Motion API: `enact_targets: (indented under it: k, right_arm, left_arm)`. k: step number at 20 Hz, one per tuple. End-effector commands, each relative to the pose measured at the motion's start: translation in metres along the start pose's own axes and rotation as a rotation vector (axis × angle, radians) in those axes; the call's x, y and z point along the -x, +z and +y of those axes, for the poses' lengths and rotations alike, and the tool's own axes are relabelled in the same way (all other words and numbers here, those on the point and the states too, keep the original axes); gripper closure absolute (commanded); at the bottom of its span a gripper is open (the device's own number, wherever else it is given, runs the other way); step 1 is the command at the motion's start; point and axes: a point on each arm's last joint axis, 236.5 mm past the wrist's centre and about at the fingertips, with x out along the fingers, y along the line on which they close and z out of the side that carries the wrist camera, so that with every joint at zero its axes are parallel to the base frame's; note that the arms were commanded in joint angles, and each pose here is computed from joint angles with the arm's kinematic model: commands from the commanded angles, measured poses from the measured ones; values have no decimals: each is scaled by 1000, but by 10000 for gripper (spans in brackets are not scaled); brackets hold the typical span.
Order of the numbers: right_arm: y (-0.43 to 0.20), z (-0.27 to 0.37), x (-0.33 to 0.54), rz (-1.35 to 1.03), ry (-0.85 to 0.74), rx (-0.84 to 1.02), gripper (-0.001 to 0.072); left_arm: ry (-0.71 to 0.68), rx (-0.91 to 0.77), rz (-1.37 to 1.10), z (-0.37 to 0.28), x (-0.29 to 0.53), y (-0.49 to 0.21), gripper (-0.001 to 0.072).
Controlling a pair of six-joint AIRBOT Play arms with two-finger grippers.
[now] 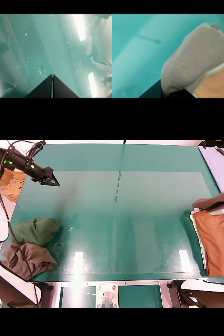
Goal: Fold the shirts.
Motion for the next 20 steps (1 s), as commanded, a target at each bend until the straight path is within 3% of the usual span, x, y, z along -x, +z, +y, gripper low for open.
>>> enact_targets:
  k: [1,3,6,14,15,17,20]
  right_arm:
    - [-26,-90,37,66,-324,-181,691]
    - [-40,-115,55,90,-449,-218,690]
    - [-56,-128,55,118,-499,-262,690]
    - [-157,-226,10,442,-817,-338,688]
    - [-164,-233,0,456,-818,-331,627]
    - [-180,-243,-15,491,-823,-322,103]
    - [-179,-236,-24,500,-785,-326,105]
  left_arm:
    - [0,-1,2,0,1,-1,684]
    - [-2,-1,6,-1,1,-1,684]
    - [-7,-1,20,-2,0,-5,684]
    - [-8,-1,22,-2,0,-5,684]
    - [-6,-1,19,-2,0,-5,684]
    - [-3,-1,9,-1,0,-2,684]
    - [-3,-2,-20,-1,1,5,685]
